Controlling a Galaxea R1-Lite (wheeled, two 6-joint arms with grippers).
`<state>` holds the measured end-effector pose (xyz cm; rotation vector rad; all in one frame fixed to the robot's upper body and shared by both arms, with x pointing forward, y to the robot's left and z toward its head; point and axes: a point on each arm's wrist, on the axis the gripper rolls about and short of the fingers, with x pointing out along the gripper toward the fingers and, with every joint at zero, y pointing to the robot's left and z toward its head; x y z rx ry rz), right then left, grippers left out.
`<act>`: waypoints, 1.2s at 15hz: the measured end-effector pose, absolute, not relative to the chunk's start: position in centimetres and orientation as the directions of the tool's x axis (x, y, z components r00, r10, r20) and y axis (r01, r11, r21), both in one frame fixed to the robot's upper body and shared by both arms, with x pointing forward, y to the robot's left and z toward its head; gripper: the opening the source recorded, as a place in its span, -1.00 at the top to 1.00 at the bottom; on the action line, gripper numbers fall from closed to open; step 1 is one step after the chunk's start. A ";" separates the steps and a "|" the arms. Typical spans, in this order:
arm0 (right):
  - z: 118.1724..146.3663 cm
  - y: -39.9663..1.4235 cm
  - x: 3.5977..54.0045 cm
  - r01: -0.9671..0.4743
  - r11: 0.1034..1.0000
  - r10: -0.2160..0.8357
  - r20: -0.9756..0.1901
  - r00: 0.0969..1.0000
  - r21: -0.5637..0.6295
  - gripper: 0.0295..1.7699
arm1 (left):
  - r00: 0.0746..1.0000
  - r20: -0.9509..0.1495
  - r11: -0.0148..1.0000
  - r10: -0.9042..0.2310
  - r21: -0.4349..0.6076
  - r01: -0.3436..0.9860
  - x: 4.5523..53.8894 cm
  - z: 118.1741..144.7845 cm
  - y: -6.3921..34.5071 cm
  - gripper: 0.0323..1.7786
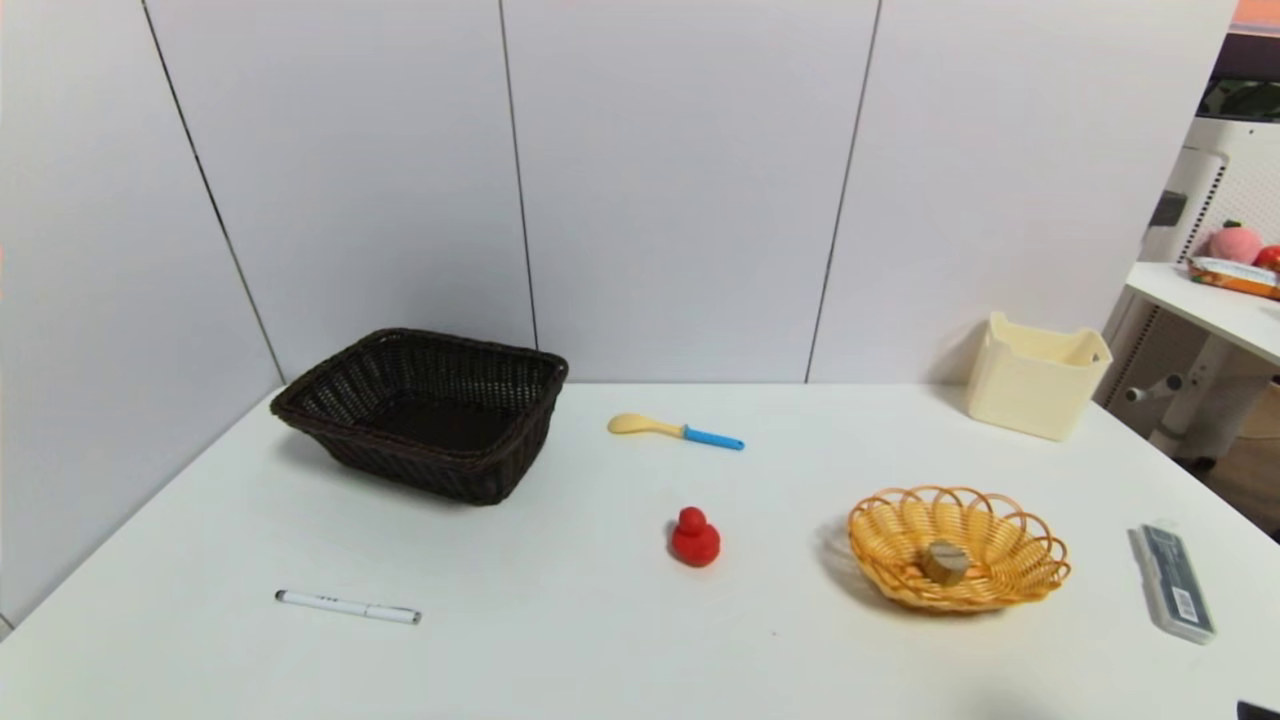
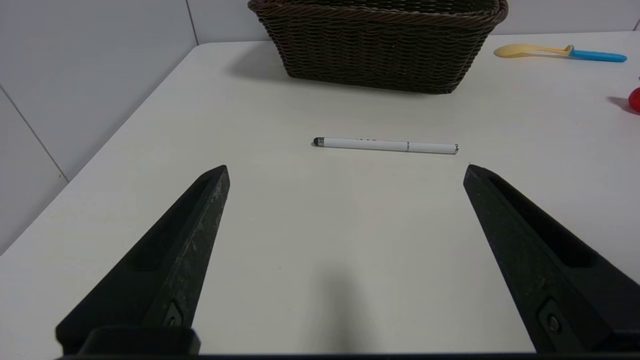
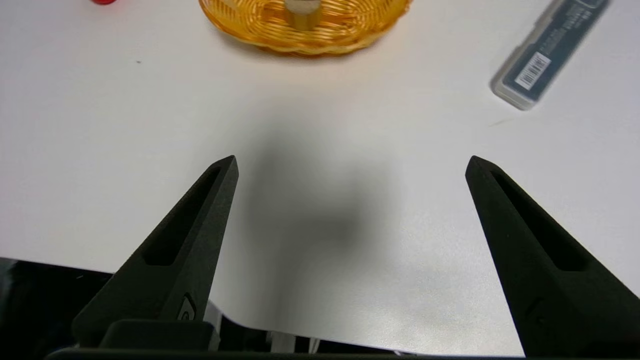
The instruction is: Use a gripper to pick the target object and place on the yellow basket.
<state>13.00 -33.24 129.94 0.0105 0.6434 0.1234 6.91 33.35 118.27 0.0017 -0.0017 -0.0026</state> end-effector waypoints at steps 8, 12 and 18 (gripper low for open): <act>118.8 -33.5 7.3 -0.048 0.992 0.040 -0.070 0.997 -0.120 -0.88 | 1.000 0.002 1.000 -0.003 0.001 0.003 6.9 118.3 33.4 -0.90; 118.2 -33.6 7.0 -0.029 0.998 0.028 -0.020 0.999 -0.060 -0.90 | 1.000 0.001 1.000 -0.003 0.002 0.003 6.9 118.3 33.4 -0.90; 118.2 -33.6 6.9 0.005 1.000 -0.005 -0.008 1.000 0.001 -0.91 | 1.000 0.002 1.000 -0.003 0.002 0.003 6.9 118.3 33.4 -0.90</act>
